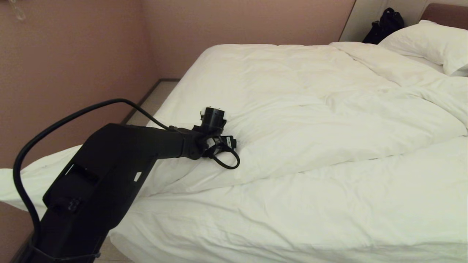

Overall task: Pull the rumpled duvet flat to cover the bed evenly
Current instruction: Flatten the corners of the folded blanket

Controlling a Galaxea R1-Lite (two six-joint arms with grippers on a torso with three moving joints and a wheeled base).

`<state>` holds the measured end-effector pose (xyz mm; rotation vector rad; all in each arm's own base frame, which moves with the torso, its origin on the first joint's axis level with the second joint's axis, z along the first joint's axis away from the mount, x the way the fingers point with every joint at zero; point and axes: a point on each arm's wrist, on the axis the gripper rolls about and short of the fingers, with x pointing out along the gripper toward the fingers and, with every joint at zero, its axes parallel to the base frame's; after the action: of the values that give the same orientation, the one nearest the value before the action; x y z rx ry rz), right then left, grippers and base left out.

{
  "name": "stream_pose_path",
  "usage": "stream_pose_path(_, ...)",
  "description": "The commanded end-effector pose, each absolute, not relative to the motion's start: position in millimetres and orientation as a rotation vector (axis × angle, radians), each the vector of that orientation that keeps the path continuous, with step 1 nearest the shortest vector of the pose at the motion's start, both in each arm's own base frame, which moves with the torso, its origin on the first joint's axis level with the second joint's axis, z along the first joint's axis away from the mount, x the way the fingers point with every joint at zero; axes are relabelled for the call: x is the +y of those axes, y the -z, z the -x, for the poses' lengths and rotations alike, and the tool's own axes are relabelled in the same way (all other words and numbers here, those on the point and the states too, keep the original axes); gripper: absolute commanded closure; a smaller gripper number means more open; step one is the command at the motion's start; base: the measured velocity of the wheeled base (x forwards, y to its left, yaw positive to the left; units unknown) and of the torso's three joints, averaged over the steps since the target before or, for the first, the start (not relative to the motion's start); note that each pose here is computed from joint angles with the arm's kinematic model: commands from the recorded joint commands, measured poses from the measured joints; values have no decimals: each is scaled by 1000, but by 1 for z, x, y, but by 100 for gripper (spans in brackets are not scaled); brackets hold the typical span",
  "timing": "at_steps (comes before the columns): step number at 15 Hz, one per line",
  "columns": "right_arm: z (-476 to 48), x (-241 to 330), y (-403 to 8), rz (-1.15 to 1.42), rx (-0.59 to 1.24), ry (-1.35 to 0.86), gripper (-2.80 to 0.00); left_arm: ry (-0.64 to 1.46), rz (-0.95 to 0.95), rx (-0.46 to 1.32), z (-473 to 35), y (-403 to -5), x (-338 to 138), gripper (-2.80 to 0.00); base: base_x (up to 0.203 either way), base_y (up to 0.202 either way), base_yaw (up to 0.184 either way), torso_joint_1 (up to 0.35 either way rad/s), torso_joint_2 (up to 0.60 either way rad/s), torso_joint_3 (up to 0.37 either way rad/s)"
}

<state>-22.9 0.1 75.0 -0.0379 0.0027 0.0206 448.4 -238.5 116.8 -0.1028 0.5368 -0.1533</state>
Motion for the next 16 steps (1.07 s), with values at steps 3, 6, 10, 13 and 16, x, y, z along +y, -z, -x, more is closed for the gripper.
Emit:
stream_pose_path(3,23,0,-75,38,4,-22,0,145,100,553,-449,-111,-238,-280,0,0,0,0,0,0)
stream_pose_path(6,23,0,-75,38,4,-22,0,144,110,551,-449,-112,-238,0,0,0,0,0,0,0)
stream_pose_path(10,23,0,-75,38,4,-22,0,146,134,540,-441,-129,-236,0,0,0,0,0,0,0)
stream_pose_path(13,23,0,-75,38,4,-22,0,164,134,534,-426,-146,-238,0,0,0,0,0,0,0)
stream_pose_path(16,23,0,-75,38,4,-22,0,181,131,532,-398,-171,-231,0,0,0,0,0,0,0)
